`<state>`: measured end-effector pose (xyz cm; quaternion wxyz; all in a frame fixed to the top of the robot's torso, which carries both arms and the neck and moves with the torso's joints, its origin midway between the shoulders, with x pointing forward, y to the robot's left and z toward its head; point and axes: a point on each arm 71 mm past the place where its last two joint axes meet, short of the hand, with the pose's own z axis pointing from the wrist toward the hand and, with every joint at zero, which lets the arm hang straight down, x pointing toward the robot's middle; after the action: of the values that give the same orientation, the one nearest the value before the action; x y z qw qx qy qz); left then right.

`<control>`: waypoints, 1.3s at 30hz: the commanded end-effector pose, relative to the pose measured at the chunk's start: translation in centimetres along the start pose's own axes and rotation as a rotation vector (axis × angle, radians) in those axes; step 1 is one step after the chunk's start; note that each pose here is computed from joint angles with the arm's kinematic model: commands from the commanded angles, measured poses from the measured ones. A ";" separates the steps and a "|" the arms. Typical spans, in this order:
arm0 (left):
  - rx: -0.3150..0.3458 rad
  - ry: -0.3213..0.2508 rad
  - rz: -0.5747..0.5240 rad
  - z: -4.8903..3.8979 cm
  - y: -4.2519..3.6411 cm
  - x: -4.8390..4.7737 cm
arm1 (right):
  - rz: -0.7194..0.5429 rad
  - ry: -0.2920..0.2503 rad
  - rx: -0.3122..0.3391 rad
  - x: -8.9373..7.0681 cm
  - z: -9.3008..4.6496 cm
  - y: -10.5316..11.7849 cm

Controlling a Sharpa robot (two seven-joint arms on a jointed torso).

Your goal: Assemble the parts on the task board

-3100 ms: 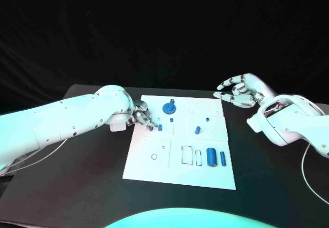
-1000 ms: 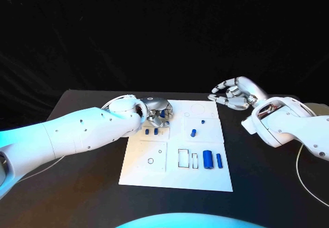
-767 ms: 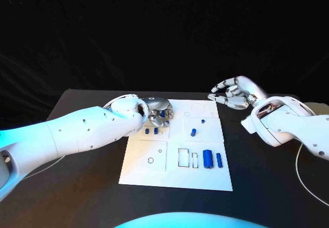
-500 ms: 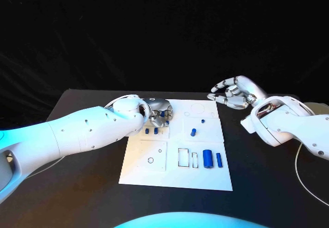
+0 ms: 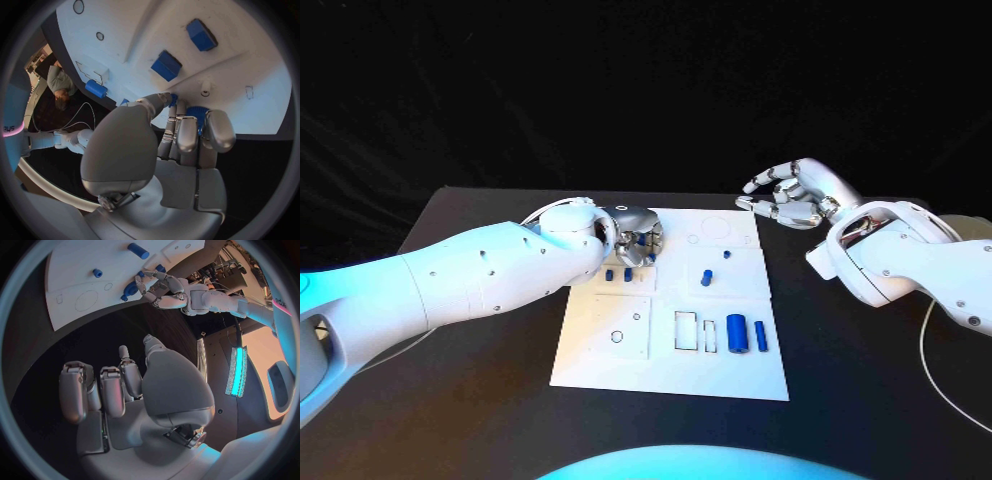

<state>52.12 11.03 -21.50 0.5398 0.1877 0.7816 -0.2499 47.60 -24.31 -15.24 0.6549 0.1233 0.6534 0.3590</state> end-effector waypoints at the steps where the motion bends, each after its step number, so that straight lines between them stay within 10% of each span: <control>1: -0.005 0.051 0.010 0.04 -0.12 0.68 | -0.002 0.008 -0.010 0.1 0.0 0.1; 24: 0.007 0.000 -0.012 -0.27 0.01 0.84 | -0.002 0.007 -0.011 0.1 0.0 0.1; 39: -0.012 -0.094 -0.084 -3.17 1.53 -1.37 | -0.005 0.001 -0.006 -0.1 0.0 -0.1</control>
<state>51.17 14.24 -19.85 0.5602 0.1515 0.7694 -0.2671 47.63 -24.48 -15.26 0.6557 0.1243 0.6533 0.3576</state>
